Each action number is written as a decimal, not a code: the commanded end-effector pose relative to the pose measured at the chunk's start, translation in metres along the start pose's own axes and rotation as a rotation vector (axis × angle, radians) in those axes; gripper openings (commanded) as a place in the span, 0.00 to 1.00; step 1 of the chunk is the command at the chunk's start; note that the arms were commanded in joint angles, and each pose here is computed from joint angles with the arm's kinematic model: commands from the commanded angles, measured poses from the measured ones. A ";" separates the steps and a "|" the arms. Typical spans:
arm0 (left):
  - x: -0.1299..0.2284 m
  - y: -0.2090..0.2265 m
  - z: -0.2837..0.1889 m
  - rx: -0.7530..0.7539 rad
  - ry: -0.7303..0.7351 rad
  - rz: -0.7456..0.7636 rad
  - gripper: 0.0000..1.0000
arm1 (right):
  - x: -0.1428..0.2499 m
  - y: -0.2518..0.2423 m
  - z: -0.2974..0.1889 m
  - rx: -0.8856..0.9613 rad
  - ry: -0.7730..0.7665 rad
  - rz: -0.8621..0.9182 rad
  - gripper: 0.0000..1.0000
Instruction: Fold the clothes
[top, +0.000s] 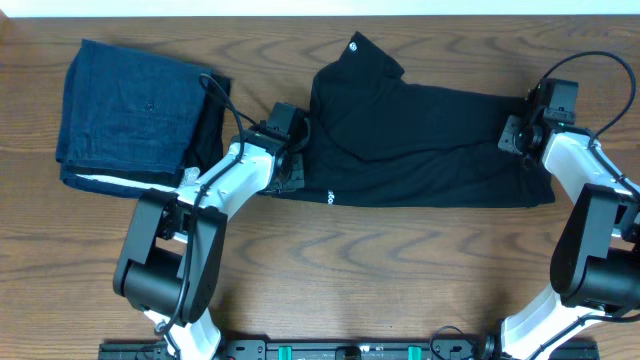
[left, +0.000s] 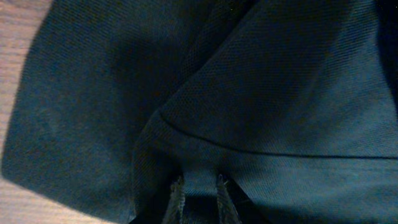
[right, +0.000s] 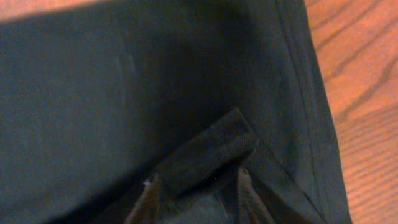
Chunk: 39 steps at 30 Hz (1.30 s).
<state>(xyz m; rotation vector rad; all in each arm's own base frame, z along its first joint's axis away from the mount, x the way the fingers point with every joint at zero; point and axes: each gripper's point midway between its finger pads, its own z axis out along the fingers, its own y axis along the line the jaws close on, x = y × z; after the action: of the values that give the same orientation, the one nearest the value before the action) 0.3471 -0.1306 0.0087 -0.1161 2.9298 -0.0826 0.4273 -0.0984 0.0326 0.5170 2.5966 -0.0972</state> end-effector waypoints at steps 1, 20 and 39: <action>-0.044 -0.016 -0.056 0.070 -0.162 0.014 0.22 | -0.031 -0.002 -0.033 -0.004 -0.083 0.016 0.45; -0.106 -0.039 -0.067 0.122 -0.349 0.118 0.06 | 0.036 0.014 -0.091 -0.136 0.173 0.032 0.59; -0.051 -0.004 0.043 -0.009 -0.027 0.096 0.06 | 0.055 0.011 -0.094 -0.122 0.246 0.032 0.99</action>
<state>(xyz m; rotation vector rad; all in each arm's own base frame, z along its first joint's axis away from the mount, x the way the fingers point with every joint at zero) 0.4250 -0.1427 0.0003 0.0098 2.8119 -0.1119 0.3472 -0.0532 0.0936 0.5427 2.7978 0.1395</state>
